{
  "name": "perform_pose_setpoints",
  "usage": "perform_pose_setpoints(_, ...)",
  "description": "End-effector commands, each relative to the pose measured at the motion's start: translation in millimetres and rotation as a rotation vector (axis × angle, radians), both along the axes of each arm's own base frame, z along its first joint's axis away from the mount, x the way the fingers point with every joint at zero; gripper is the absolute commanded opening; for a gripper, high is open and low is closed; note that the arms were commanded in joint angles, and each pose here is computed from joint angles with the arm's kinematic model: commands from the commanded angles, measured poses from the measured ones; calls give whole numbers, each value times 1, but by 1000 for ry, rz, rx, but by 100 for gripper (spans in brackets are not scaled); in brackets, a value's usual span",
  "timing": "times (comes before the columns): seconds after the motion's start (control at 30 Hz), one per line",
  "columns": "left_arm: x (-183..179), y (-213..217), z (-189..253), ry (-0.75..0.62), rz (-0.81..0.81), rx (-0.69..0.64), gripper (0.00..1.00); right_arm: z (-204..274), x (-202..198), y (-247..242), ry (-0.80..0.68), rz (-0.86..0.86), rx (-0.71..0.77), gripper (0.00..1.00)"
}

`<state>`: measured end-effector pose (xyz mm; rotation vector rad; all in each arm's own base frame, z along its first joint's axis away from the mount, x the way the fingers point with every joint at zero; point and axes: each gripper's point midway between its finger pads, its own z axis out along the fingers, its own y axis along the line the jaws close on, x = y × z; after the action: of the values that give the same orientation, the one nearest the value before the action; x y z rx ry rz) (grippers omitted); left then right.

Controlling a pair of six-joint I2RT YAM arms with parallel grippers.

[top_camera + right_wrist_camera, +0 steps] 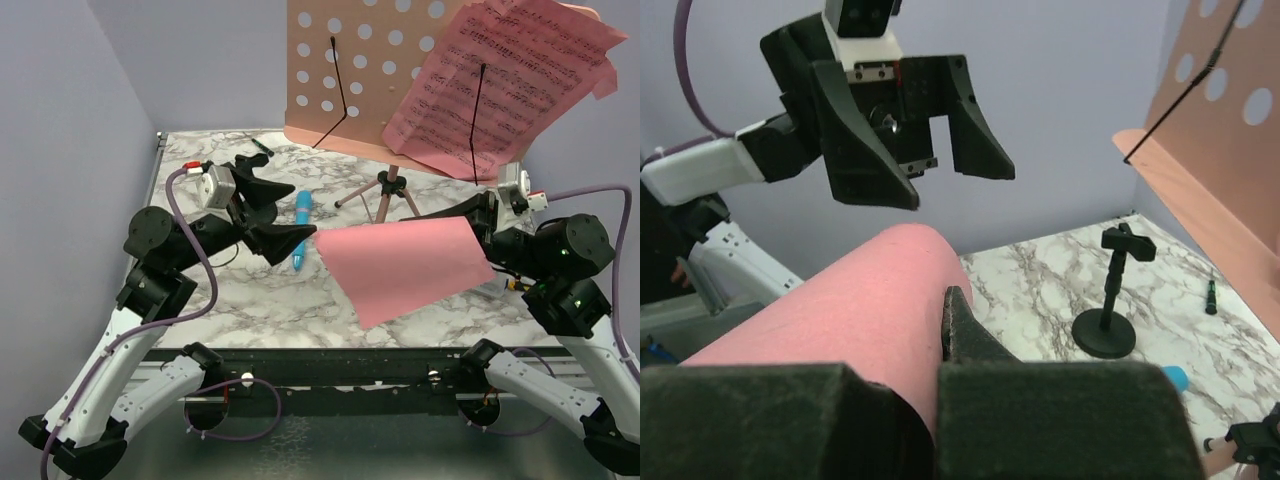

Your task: Set up the instrument practice props

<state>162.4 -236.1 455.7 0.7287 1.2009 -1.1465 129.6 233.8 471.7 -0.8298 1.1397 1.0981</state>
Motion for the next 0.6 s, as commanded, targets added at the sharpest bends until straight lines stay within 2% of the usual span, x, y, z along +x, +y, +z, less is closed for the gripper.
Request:
perform_pose_setpoints(0.0, 47, 17, -58, 10, 252, 181, 94, -4, 19, -9, 111, -127, 40, 1)
perform_pose_setpoints(0.17, 31, 3, -86, -57, 111, 247, 94, -10, 24, -10, 155, -148, 49, 1)
perform_pose_setpoints(0.3, 18, -10, -94, -78, -8, 204, 93, -13, 24, -3, 182, -117, 55, 1)
perform_pose_setpoints(0.57, 14, -18, -63, -164, 0, 71, 92, -23, 27, 8, 239, -71, 36, 1)
